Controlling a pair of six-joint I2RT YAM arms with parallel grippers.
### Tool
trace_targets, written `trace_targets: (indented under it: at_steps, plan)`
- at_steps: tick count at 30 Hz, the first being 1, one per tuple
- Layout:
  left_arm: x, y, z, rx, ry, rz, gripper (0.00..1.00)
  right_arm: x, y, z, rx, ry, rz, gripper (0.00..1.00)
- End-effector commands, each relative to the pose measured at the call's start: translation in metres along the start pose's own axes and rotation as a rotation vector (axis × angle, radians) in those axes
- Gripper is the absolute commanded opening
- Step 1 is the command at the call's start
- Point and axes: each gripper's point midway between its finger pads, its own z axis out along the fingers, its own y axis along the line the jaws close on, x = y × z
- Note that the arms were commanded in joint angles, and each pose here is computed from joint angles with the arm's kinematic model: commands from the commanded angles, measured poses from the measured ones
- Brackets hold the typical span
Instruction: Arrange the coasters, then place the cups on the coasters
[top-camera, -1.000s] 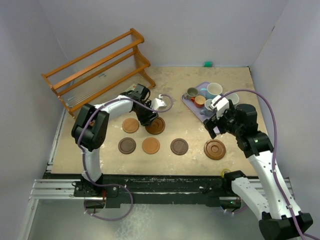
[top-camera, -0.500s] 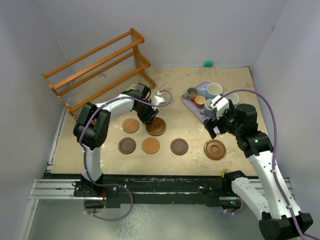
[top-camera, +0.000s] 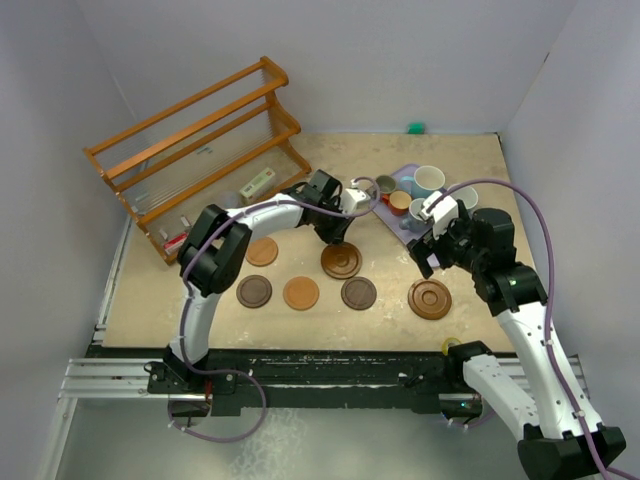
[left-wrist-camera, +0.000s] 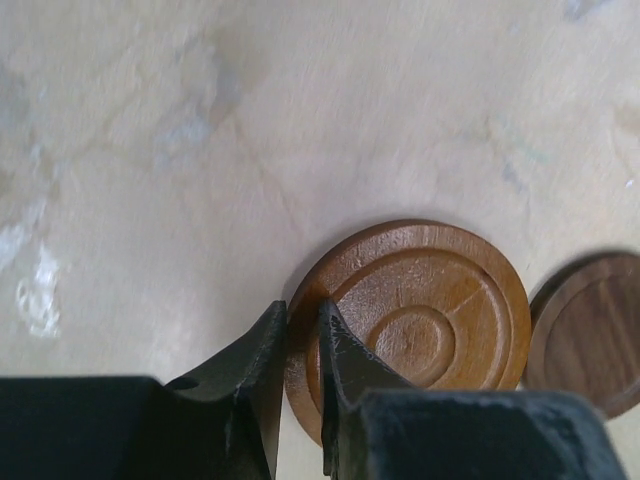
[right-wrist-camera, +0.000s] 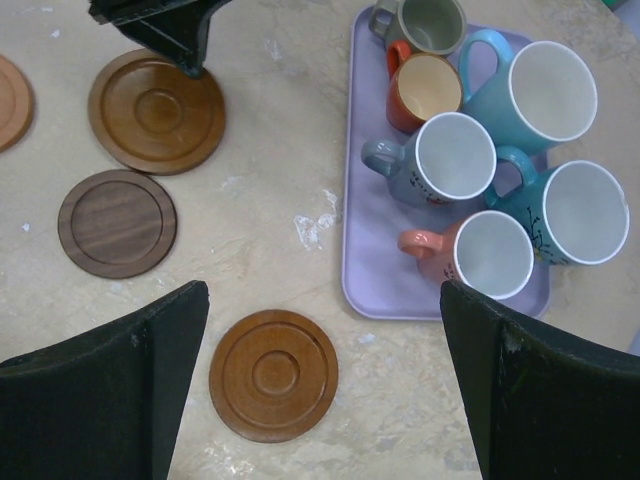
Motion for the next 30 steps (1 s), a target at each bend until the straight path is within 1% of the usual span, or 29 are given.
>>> trace_targets:
  at_steps: [1, 6, 11, 14, 15, 17, 21, 23, 26, 30]
  plan:
    - [0.017, -0.011, 0.047, 0.006, 0.062, -0.059, 0.12, -0.004, 0.0, -0.008, -0.017, -0.001, -0.054, 1.0]
    - [-0.013, -0.019, 0.064, 0.047, 0.001, -0.067, 0.1, 0.014, 0.012, -0.006, -0.082, 0.054, -0.096, 1.0]
    - [-0.036, -0.038, 0.081, 0.078, -0.029, -0.059, 0.09, 0.021, 0.031, -0.001, -0.18, 0.032, -0.118, 1.0]
    - [-0.047, -0.047, 0.077, 0.121, -0.043, -0.065, 0.1, 0.026, 0.044, 0.002, -0.244, 0.018, -0.145, 1.0]
    - [-0.053, -0.049, 0.072, 0.134, -0.054, -0.049, 0.12, 0.028, 0.048, 0.002, -0.26, 0.018, -0.158, 1.0]
    - [-0.063, -0.052, 0.056, 0.151, -0.088, -0.012, 0.19, 0.033, 0.052, 0.005, -0.279, 0.02, -0.187, 1.0]
    - [-0.086, -0.044, 0.015, 0.145, -0.175, 0.052, 0.41, 0.036, 0.056, 0.011, -0.304, 0.026, -0.203, 1.0]
    - [-0.09, -0.04, -0.007, 0.141, -0.204, 0.077, 0.48, 0.034, 0.056, 0.011, -0.3, 0.02, -0.188, 1.0]
    - [-0.076, -0.038, -0.027, 0.139, -0.204, 0.133, 0.53, 0.025, 0.048, 0.007, -0.246, 0.01, -0.145, 1.0]
    - [-0.042, -0.049, -0.037, 0.142, -0.166, 0.212, 0.55, 0.012, 0.032, -0.002, -0.143, 0.019, -0.057, 1.0]
